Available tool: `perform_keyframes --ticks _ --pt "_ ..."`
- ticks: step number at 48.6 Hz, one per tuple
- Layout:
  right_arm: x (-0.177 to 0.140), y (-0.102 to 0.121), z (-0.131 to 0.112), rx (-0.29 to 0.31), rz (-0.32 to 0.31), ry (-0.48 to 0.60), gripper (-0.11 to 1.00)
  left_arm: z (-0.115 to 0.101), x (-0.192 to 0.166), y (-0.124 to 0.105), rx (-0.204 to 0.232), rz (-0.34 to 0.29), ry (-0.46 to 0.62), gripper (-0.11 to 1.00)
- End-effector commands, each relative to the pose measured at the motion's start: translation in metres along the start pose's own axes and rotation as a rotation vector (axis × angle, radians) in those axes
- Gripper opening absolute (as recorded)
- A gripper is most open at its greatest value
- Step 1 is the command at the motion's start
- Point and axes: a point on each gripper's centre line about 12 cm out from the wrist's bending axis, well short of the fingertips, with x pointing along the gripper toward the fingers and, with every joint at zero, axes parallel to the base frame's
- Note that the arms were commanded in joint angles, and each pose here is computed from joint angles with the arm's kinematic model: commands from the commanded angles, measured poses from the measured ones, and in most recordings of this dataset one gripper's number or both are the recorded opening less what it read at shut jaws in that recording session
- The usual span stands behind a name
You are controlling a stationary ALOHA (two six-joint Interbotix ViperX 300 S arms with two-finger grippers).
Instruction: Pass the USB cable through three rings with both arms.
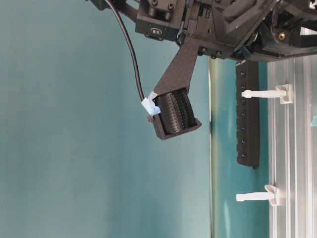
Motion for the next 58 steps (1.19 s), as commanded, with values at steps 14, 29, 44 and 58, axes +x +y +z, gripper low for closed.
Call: perform_keyframes --ticks 14,29,44,58 --pt "0.000 -0.003 0.001 0.005 -0.004 -0.004 -0.08 0.016 0.000 0.000 0.000 -0.001 -0.046 0.20" --pt "-0.002 -0.003 0.003 0.002 -0.004 -0.007 -0.08 0.017 0.000 0.000 0.000 -0.001 -0.048 0.20" --pt "-0.053 -0.002 0.020 -0.029 -0.020 -0.038 -0.08 0.017 0.000 0.000 0.000 0.000 -0.048 0.20" --pt "-0.107 -0.007 0.026 -0.055 -0.075 0.009 -0.08 0.016 0.000 0.000 0.001 0.001 -0.045 0.20"
